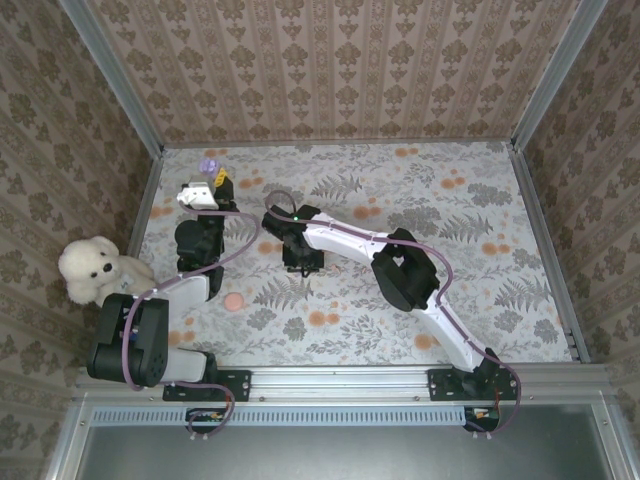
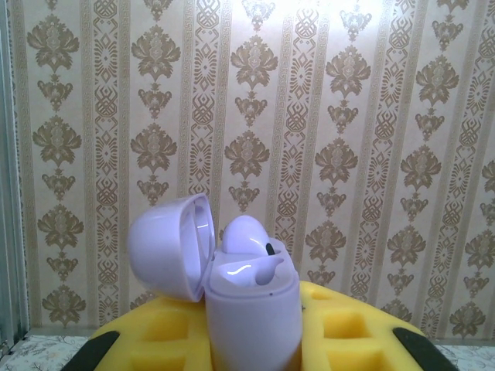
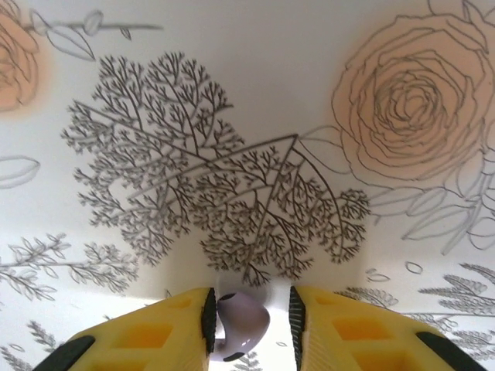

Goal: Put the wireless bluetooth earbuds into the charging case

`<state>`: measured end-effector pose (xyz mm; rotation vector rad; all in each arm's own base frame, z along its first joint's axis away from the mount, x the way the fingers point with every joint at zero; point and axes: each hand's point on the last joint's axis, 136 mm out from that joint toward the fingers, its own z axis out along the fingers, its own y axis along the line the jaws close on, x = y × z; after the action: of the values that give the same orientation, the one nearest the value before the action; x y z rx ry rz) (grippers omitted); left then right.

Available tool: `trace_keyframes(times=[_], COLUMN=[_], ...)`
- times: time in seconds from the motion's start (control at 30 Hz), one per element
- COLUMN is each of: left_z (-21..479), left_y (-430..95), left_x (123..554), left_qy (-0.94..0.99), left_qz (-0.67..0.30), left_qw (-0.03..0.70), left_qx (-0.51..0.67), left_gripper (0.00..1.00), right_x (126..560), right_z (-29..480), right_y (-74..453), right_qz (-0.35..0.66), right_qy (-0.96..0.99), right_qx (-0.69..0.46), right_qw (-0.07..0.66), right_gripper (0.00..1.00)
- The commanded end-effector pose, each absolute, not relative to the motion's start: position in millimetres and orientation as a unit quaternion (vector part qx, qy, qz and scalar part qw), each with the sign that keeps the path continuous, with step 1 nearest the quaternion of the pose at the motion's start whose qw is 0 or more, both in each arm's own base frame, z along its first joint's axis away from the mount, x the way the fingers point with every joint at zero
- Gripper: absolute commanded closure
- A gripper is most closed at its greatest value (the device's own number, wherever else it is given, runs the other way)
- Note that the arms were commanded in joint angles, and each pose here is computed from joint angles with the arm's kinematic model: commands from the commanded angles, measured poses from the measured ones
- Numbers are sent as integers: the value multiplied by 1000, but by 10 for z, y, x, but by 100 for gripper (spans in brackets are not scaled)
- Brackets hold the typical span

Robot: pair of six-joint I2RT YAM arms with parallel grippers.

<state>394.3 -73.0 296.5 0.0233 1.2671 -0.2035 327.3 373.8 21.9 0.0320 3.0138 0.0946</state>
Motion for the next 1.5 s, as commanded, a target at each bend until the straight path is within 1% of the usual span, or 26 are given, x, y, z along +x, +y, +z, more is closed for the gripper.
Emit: trace_keyframes(times=[0.0,0.13,0.27,0.47,0.63,0.83,0.93,1.1,1.47], left_z=[3117,3115,3105,3104,3102,3103,3103,3094,3079], left_y=[-763,-771,-781,-789,-799,-817,-819,-818,-809], left_x=[3956,3961,3969,3960,3949,3949,3948,3944,3941], left_qy=[573,573,574,574,574,574,574,575,576], left_qz=[-104,-108,-111,-111,-113,-116,-116,-116,-111], left_qw=[813,812,811,811,811,811,811,810,810], left_qx=[12,10,10,11,10,10,10,9,9], left_gripper=[100,100,100,100,100,100,100,100,100], right_x=[3185,3195,3221,3252,3273,3214,3187,3191,3164], right_z=[234,310,433,589,647,524,478,454,330], right_y=[3528,3463,3513,3638,3614,3568,3598,3626,3636], right_qz=[-32,-49,-31,21,35,40,44,36,22], right_qy=[997,995,995,995,992,983,979,976,976], right_qx=[-39,-64,-63,-12,49,146,176,193,202], right_qw=[53,62,75,95,112,100,94,92,74], right_gripper=[65,65,63,56,51,52,53,55,57])
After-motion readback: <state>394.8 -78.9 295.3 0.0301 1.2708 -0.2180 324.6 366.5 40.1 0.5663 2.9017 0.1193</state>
